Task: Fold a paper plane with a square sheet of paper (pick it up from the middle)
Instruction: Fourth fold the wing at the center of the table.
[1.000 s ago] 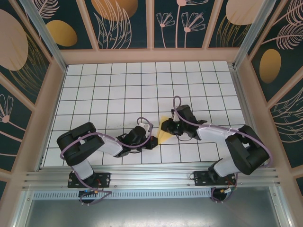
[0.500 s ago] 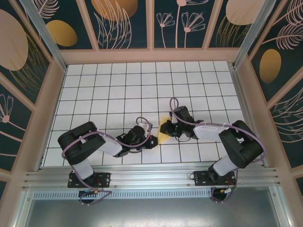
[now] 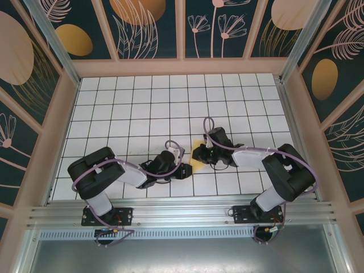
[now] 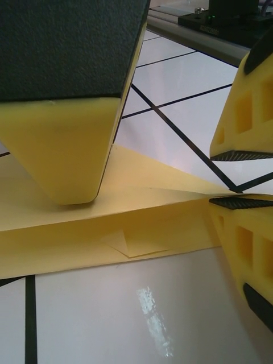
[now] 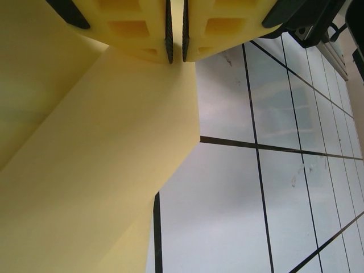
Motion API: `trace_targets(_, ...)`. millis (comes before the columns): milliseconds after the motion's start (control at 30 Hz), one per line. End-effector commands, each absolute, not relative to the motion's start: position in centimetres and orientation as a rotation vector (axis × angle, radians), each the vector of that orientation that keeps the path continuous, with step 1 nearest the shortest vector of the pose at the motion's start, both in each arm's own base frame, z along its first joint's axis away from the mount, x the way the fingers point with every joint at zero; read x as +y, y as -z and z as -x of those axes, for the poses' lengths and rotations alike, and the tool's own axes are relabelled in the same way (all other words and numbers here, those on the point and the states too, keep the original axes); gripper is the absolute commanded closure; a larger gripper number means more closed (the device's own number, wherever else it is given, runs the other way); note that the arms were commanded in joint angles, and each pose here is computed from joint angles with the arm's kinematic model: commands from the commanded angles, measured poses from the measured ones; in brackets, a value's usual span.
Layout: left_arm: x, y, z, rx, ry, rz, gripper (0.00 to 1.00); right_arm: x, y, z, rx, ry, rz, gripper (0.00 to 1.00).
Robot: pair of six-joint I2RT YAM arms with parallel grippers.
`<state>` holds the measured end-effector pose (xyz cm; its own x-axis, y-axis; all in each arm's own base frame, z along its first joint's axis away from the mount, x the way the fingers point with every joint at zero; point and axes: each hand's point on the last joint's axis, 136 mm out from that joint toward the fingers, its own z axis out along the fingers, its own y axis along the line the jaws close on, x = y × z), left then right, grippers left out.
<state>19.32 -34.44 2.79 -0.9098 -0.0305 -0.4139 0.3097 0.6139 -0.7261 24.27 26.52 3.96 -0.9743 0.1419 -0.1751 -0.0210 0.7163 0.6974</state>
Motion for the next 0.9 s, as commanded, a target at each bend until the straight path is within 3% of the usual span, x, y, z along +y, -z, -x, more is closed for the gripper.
trace_targets(0,-32.3,-1.0,-19.4,2.526,1.045,-0.216,0.71,27.2,-4.9,-25.4,2.663,-1.106,-0.072,0.84)
trace_targets(200,-32.1,-1.0,-19.7,2.524,1.008,-0.233,0.68,27.5,-5.3,-25.6,2.657,-1.118,-0.065,0.84)
trace_targets(600,-32.8,-1.0,-19.8,2.521,1.031,-0.251,0.95,27.1,-4.5,-25.1,2.681,-1.1,-0.072,0.84)
trace_targets(867,-32.8,0.4,-19.2,2.568,1.035,-0.249,0.99,26.4,-2.8,-24.9,2.727,-1.03,-0.098,0.84)
